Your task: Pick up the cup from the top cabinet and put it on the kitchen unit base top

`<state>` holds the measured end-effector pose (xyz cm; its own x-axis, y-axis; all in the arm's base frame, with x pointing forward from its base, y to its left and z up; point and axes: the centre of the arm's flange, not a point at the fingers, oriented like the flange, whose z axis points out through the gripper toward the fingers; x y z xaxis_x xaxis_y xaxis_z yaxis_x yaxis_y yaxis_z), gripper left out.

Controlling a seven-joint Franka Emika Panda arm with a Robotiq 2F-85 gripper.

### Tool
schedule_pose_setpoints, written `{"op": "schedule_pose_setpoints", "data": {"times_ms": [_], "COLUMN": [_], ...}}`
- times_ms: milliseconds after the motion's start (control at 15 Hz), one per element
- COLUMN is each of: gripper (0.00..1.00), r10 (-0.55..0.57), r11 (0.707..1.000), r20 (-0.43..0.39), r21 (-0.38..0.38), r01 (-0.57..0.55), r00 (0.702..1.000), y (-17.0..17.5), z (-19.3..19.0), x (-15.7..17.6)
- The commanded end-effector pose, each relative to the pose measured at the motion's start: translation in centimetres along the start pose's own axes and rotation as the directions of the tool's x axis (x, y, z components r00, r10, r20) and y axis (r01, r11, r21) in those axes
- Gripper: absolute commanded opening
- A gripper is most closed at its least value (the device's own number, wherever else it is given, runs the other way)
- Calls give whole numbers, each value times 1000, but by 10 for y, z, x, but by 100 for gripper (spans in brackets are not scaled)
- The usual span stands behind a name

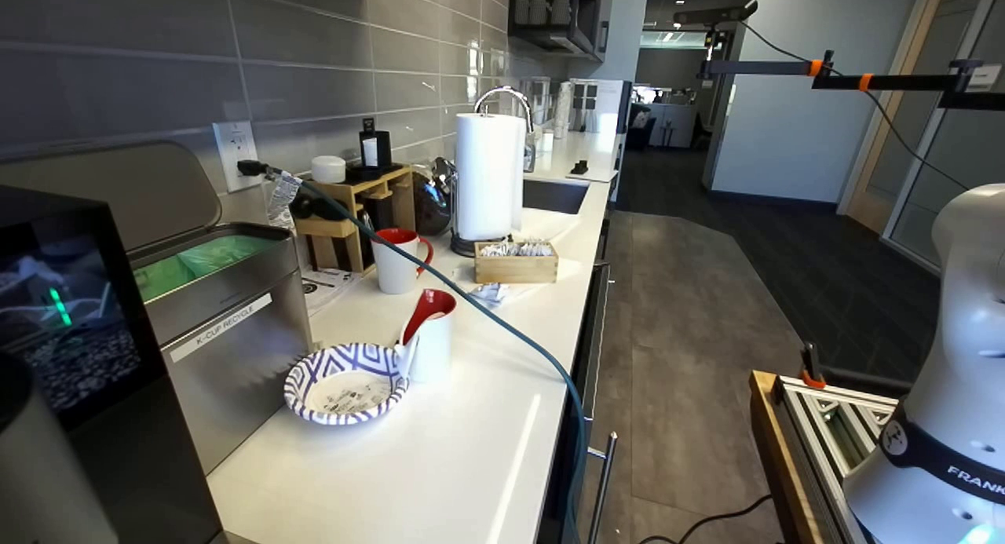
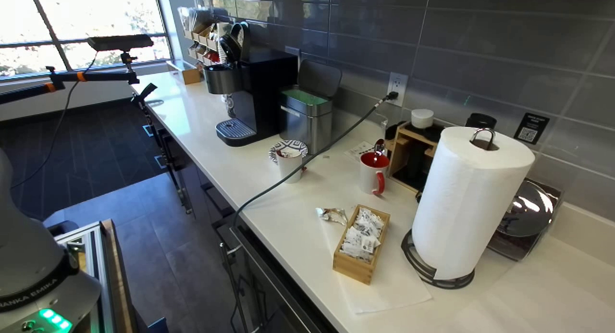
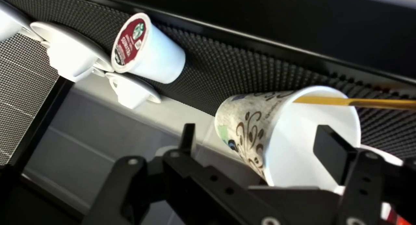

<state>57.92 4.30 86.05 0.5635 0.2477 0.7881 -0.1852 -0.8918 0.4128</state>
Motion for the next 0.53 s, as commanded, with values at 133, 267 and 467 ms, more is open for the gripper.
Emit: {"op": "schedule_pose_setpoints", "data": {"times_ms": [133,267,467], "gripper": [44,28,6], "r10": [89,99,100], "r11": [994,992,993], "r20": [-31,-28,-17], "r21": [-63,-70,-69], "r01": [-91,-101,-101], "r00": [996,995,995], "y": [-4,-8,-14], "z": [8,12,18], "x": [15,14,10]}}
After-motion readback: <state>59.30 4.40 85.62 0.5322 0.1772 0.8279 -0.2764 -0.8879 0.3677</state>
